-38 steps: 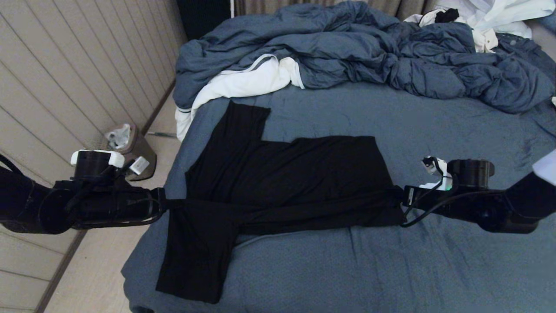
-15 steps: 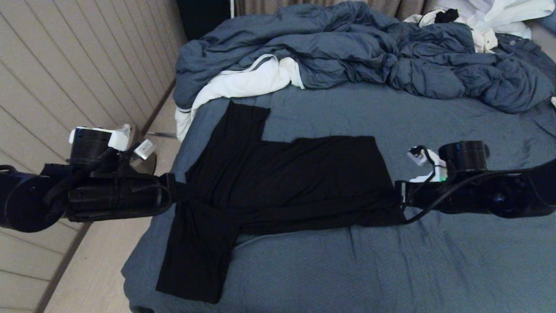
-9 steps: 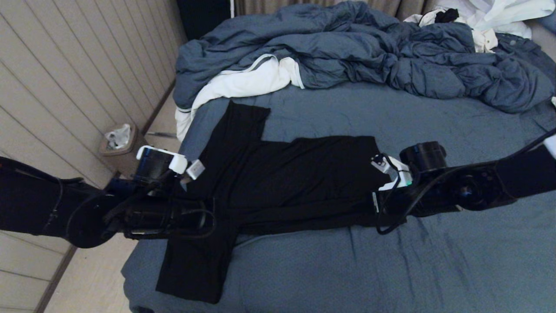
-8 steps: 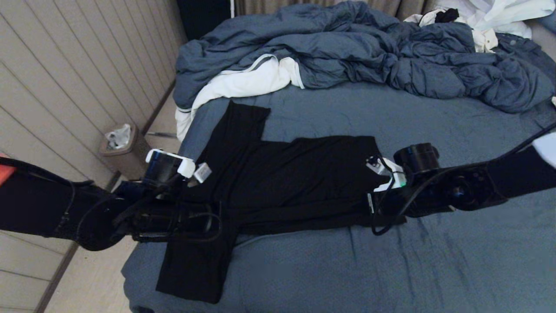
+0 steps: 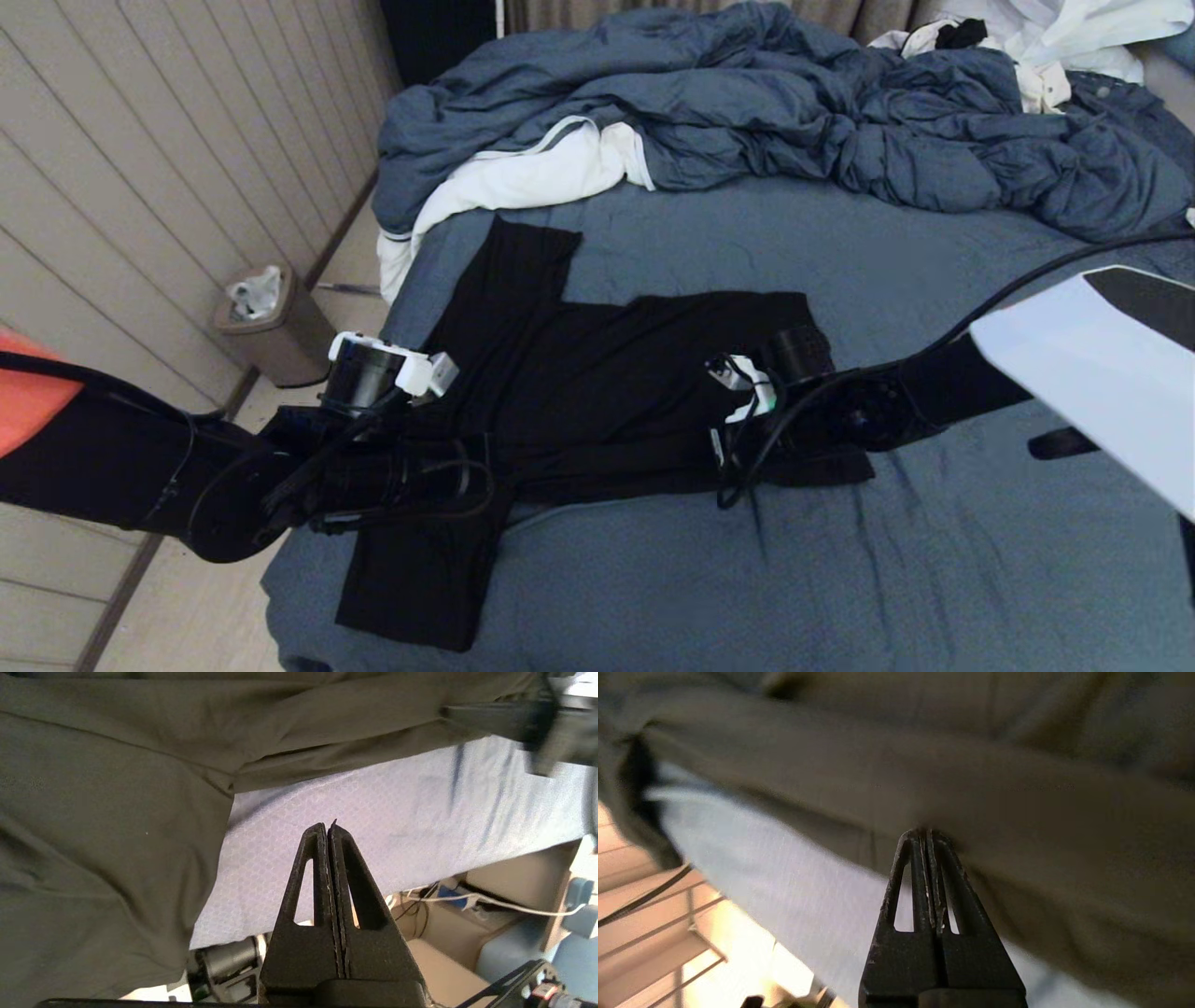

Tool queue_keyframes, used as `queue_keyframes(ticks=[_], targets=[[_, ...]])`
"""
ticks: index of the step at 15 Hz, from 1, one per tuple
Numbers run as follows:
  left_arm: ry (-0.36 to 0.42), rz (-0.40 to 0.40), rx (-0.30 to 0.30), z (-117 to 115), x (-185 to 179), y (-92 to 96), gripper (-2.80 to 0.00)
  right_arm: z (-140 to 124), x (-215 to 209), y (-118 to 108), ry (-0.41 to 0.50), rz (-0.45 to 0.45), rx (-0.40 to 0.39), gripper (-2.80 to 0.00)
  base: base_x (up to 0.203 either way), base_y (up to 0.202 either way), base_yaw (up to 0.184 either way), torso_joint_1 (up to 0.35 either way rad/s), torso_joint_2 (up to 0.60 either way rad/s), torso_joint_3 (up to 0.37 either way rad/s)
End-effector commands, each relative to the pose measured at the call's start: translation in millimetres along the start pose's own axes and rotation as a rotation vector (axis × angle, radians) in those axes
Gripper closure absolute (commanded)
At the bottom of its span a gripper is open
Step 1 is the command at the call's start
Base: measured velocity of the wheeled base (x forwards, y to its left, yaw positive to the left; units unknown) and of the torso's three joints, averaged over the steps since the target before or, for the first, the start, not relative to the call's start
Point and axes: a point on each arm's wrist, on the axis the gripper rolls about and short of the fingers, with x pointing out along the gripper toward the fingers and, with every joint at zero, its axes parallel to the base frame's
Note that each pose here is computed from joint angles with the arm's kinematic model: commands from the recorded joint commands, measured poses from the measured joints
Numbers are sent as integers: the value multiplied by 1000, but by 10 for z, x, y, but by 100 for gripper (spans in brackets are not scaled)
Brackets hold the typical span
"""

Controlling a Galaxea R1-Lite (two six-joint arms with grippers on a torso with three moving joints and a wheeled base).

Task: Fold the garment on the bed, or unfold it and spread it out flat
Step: Fold the black T-shirt

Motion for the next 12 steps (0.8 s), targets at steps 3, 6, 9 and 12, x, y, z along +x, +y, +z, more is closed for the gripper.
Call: queue_keyframes(ticks=[3, 6, 9, 12], targets=[[-36, -21, 4, -20, -55, -4, 0, -4, 47, -37, 4, -4, 5, 0, 0, 0, 0, 0, 0, 0], [-29, -19, 2, -34, -39, 8, 0, 17, 40, -53, -4, -8, 6, 0, 0, 0, 0, 0, 0, 0], [-23, -16, -2, -51, -26, 21, 0, 83, -167, -20, -41, -14, -3, 0, 0, 0, 0, 0, 0, 0], [-23, -16, -2, -52, -35, 19, 0, -18, -308, -83, -20, -34, 8, 0, 0, 0, 0, 0, 0, 0]])
